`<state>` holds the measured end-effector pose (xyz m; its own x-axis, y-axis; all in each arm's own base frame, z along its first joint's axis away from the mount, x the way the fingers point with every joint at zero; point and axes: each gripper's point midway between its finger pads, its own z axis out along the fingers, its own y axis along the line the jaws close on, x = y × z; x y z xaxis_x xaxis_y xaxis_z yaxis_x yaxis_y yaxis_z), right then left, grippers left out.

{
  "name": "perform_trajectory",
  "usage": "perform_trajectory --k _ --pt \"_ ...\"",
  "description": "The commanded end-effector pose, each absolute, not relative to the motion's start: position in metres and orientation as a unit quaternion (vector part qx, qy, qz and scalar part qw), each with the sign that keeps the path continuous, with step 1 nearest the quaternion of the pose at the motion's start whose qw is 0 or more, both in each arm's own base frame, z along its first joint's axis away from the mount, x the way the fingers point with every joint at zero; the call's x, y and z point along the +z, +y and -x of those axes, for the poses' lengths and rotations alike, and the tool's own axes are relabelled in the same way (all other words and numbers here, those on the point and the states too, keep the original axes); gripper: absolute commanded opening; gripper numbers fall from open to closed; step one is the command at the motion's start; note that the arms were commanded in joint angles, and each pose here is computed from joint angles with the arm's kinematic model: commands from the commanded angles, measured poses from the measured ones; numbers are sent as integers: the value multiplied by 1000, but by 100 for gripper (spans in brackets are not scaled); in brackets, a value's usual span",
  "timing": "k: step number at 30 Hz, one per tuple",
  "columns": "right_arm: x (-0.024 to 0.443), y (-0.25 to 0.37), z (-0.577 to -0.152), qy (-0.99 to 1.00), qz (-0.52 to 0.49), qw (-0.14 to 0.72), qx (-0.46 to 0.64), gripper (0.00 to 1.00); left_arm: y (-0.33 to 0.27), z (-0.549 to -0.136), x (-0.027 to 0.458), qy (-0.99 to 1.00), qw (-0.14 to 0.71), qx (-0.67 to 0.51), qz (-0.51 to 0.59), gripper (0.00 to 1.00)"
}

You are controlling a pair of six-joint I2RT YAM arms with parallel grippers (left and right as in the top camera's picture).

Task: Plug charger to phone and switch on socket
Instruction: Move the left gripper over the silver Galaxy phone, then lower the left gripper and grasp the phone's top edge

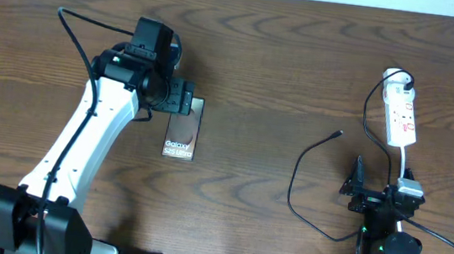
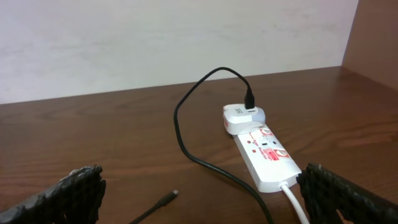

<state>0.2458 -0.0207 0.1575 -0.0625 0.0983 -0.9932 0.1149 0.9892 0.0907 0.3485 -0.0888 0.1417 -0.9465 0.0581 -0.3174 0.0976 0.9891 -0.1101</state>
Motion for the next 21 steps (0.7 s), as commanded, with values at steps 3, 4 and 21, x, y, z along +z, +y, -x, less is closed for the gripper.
perform_trajectory --k 3,4,21 --pt "158 -20 -245 727 -70 683 -9 99 -87 -344 121 989 133 -50 -37 88" --pt "158 -20 -245 727 -70 683 -9 99 -87 -344 117 990 128 -50 -37 88" --pt "158 -20 -245 727 -70 683 -9 99 -116 -345 44 995 48 -49 -69 88"
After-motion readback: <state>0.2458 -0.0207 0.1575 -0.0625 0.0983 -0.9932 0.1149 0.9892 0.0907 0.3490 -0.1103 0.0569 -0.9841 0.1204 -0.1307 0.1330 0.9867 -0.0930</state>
